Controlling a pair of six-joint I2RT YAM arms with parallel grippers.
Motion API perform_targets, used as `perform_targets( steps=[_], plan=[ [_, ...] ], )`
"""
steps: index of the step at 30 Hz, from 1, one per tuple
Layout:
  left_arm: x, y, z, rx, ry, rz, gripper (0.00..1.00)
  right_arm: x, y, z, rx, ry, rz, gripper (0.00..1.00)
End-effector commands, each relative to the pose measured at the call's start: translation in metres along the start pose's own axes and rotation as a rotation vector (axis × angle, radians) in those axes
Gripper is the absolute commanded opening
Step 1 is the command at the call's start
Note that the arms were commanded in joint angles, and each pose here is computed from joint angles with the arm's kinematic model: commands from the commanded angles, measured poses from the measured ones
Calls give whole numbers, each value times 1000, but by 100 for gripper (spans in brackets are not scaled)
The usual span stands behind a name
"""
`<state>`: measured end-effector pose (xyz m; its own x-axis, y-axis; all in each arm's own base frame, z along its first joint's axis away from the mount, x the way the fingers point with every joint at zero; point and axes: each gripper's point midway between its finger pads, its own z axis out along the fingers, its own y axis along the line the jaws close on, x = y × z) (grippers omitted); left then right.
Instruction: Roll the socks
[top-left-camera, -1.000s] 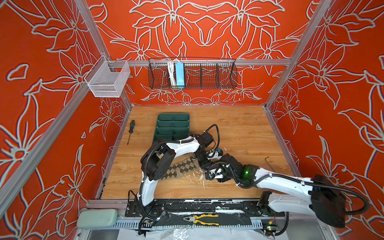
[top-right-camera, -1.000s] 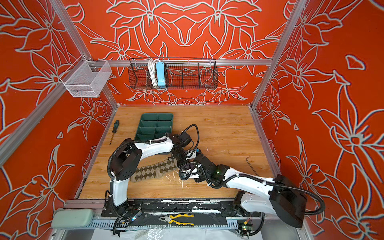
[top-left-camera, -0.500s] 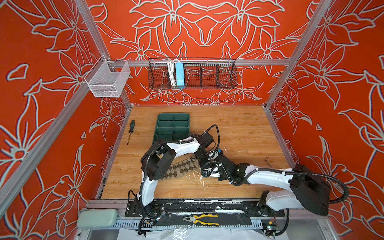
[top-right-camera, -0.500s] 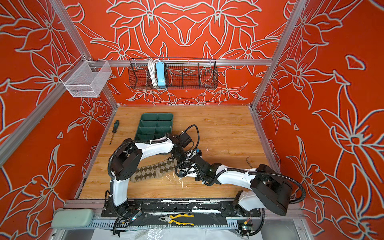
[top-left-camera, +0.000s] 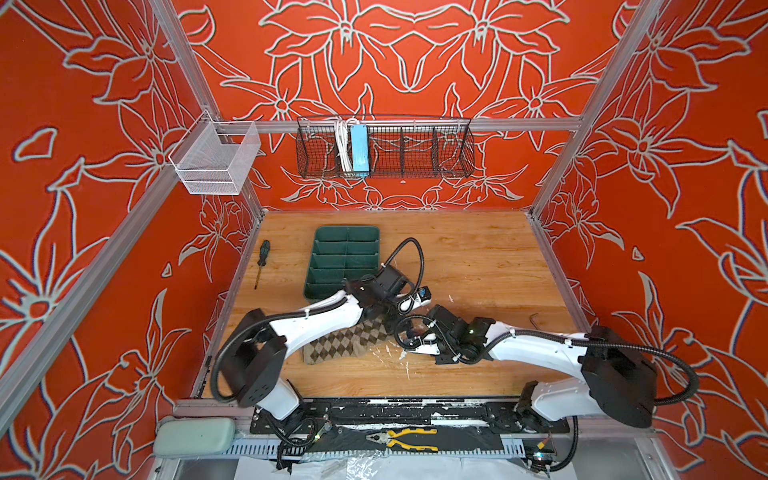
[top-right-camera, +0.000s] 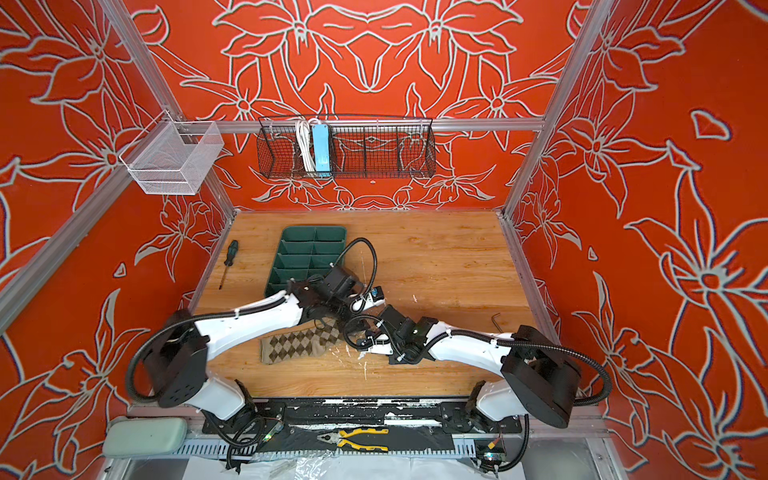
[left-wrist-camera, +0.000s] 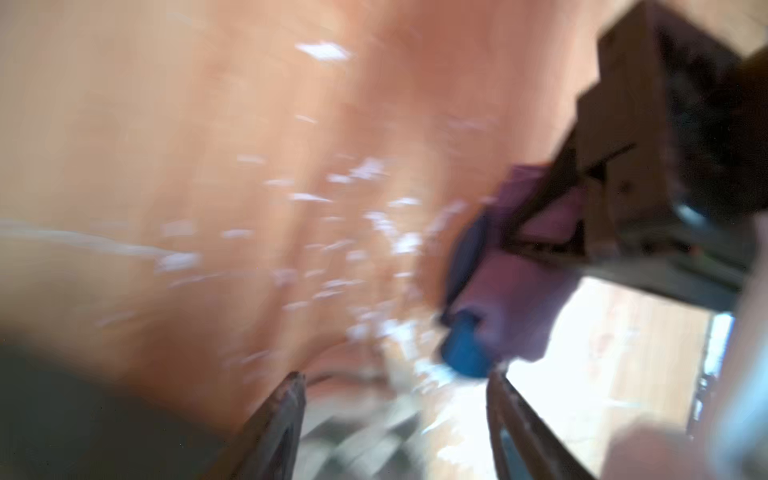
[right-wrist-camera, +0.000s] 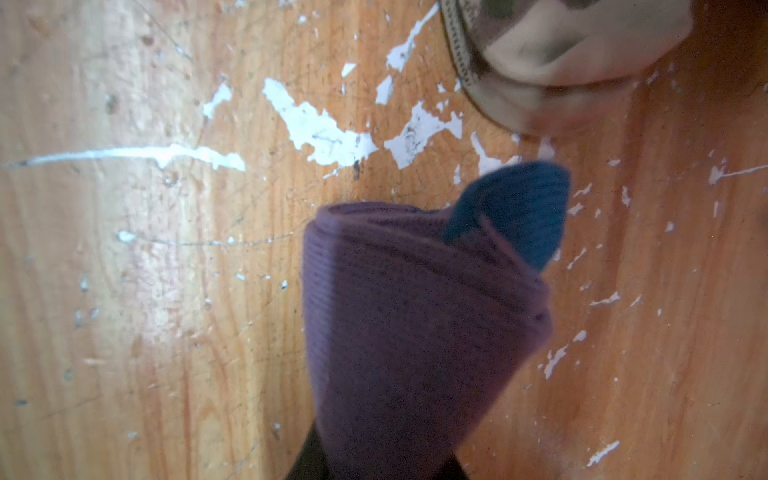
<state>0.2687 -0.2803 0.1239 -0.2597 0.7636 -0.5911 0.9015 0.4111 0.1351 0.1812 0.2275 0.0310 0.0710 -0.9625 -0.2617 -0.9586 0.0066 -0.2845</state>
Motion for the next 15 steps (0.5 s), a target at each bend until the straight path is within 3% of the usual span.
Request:
perform_targets(
  steps=[1, 5, 9, 15],
  plan=[
    [0, 34, -34, -231, -61, 12, 71, 40, 44, 2, -200, 147, 69, 0],
    [12, 29, -77, -291, -99, 75, 72, 34, 49, -6, -291, 103, 127, 0],
    [23, 13, -104, -310, -138, 177, 72, 24, 64, -23, -492, 29, 208, 2],
    [20, -25, -109, -389, -190, 533, 77, 28, 52, -20, -584, 34, 334, 7]
  ],
)
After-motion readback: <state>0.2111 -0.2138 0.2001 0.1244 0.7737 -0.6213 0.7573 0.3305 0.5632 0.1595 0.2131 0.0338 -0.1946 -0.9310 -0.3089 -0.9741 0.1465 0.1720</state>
